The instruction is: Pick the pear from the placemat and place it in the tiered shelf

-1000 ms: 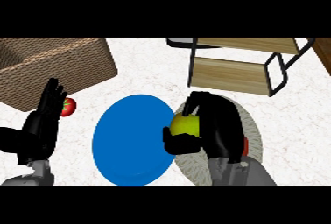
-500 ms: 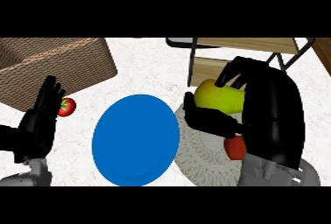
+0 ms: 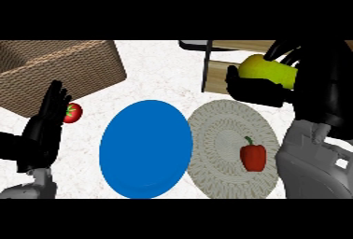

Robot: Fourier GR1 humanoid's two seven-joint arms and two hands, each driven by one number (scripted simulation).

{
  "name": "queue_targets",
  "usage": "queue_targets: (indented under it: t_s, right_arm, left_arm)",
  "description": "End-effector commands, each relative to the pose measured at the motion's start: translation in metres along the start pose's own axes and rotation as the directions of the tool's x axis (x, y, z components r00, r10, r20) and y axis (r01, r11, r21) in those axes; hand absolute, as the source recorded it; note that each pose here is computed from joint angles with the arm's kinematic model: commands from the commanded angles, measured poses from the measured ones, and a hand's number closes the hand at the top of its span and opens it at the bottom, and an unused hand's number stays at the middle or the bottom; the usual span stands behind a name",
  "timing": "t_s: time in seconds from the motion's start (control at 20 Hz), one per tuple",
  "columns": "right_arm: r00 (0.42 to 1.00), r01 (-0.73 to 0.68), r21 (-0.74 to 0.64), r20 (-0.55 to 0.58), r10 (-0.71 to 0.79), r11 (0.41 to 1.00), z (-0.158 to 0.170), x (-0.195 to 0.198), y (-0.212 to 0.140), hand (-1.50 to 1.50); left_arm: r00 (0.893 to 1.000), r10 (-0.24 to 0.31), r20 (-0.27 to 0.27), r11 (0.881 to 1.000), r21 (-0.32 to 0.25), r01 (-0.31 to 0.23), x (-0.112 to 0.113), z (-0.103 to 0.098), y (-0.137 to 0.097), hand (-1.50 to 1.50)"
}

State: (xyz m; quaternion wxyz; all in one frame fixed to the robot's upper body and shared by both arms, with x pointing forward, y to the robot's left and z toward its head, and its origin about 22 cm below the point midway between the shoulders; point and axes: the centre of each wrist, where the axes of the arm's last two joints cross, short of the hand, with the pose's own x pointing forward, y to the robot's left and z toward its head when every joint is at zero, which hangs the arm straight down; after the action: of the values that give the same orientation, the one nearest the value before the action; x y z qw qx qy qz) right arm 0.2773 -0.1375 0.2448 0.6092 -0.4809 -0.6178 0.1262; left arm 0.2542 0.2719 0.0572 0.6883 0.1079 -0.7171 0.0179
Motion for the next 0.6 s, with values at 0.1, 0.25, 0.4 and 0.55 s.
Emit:
queue_targets:
  t_s: [0.1, 0.25, 0.4, 0.55]
  right_arm:
    - [0.995, 0.017, -0.049, -0.096, -0.021, 0.999, -0.023, -0.015, 0.007, 1.5]
    - [0.994, 0.012, -0.064, -0.105, -0.018, 0.998, -0.064, -0.041, 0.015, 1.5]
    - [0.995, 0.038, -0.076, -0.092, -0.045, 0.996, -0.064, -0.031, 0.042, 1.5]
    - [0.994, 0.047, -0.088, -0.092, -0.055, 0.995, -0.093, -0.058, 0.029, 1.5]
  left_arm:
    - [1.0, -0.007, -0.005, 1.0, 0.018, 0.007, 0.006, 0.001, -0.014, 0.0]
    - [1.0, -0.003, -0.012, 1.0, -0.012, 0.003, 0.007, 0.004, -0.01, 0.0]
    - [1.0, -0.009, 0.005, 1.0, -0.017, 0.009, 0.001, 0.006, -0.002, 0.0]
    - [1.0, 0.0, 0.014, 1.0, -0.012, 0.0, 0.001, 0.001, -0.011, 0.0]
